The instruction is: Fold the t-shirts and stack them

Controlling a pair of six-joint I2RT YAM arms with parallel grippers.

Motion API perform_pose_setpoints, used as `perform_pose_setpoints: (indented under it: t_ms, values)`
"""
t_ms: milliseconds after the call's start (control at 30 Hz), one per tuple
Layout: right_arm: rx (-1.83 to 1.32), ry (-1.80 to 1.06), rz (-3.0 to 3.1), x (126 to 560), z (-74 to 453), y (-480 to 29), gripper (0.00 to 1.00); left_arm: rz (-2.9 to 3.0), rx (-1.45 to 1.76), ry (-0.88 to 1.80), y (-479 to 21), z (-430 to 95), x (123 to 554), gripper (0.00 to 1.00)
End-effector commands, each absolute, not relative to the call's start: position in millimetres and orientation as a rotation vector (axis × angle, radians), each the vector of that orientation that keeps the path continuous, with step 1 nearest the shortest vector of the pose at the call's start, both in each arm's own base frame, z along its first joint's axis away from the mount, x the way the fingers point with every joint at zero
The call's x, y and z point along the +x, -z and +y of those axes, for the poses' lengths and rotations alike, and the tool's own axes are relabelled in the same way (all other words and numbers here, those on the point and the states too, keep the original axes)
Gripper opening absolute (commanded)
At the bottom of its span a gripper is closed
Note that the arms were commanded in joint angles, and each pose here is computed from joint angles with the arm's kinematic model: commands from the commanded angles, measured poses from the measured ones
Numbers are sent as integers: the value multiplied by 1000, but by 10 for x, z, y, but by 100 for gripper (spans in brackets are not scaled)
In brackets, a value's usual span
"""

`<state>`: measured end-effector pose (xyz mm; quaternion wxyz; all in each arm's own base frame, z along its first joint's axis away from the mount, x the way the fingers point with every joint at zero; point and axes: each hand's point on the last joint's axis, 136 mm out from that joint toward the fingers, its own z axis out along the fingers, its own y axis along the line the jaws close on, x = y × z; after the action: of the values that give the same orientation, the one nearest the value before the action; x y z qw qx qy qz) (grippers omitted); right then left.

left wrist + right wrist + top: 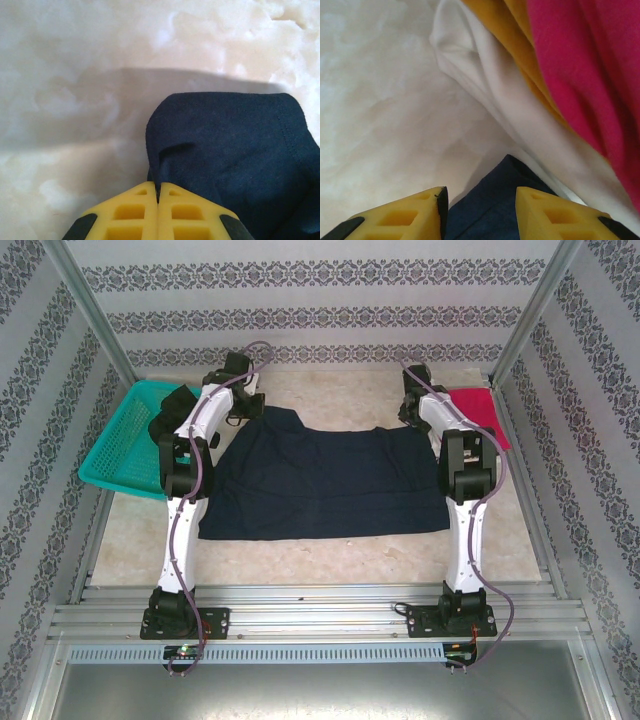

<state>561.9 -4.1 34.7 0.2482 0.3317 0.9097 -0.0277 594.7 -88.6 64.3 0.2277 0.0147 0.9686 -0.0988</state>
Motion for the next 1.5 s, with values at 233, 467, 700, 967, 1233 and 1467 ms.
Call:
perform_pose_setpoints:
  t_ms: [233,467,700,967,1233,1467]
  values:
    - [950,111,2563,5587,-23,-78,37,2613,74,294,-855,-935,5965,0]
    - [963,134,2573,5583,-78,-59,30,2612,81,286,-826,-916,5928,0]
    - [963,139,2604,5535,-76,-36,8,2606,78,295,-831,-926,5929,0]
    - [917,128,2555,5523,-91,-358,0,2570,83,297,-960,-919,5942,0]
    - [853,91,2471,5404,-110,-775,0,2484,86,331,-1398,-908,6012,0]
    - [811,39,2427,5265,-104,-990,0,2412,86,365,-1745,-939,5913,0]
